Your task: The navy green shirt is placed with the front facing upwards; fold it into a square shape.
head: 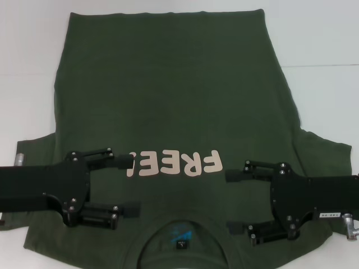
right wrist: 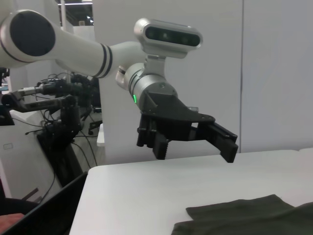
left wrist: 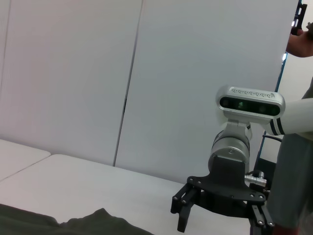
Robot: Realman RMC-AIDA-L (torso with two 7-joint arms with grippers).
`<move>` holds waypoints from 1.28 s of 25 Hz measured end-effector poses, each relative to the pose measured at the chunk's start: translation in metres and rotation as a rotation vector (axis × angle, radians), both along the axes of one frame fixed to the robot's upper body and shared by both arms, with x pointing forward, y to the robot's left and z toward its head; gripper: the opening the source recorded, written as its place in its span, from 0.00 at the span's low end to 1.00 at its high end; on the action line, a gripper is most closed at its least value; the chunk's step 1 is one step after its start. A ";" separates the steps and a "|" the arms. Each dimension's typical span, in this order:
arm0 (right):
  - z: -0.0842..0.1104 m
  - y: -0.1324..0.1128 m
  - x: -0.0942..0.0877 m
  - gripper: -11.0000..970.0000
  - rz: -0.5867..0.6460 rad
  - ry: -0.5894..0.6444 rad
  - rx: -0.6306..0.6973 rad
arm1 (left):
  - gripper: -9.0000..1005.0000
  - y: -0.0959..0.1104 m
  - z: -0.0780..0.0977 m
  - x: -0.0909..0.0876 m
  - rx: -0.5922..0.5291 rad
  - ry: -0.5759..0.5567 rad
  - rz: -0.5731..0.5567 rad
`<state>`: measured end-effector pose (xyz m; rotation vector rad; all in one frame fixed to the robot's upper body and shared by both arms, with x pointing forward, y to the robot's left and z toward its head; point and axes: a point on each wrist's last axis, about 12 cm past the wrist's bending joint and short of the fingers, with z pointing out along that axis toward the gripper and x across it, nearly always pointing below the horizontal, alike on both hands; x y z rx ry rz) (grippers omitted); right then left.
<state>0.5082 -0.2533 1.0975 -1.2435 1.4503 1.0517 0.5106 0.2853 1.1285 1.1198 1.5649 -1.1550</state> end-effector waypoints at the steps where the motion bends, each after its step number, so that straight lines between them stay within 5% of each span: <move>1: 0.000 0.000 0.000 0.96 -0.002 0.000 0.000 | 0.93 0.000 0.000 0.000 0.000 0.000 -0.001; 14: 0.005 -0.001 0.003 0.95 -0.019 -0.004 0.025 | 0.93 -0.003 -0.005 0.001 -0.008 0.005 0.013; 21: 0.025 -0.006 0.021 0.95 -0.123 0.179 0.035 | 0.93 -0.007 -0.003 0.006 -0.012 -0.005 0.014; 32: 0.073 -0.059 0.027 0.89 -0.531 0.374 -0.071 | 0.92 -0.015 -0.006 0.014 -0.015 0.008 0.025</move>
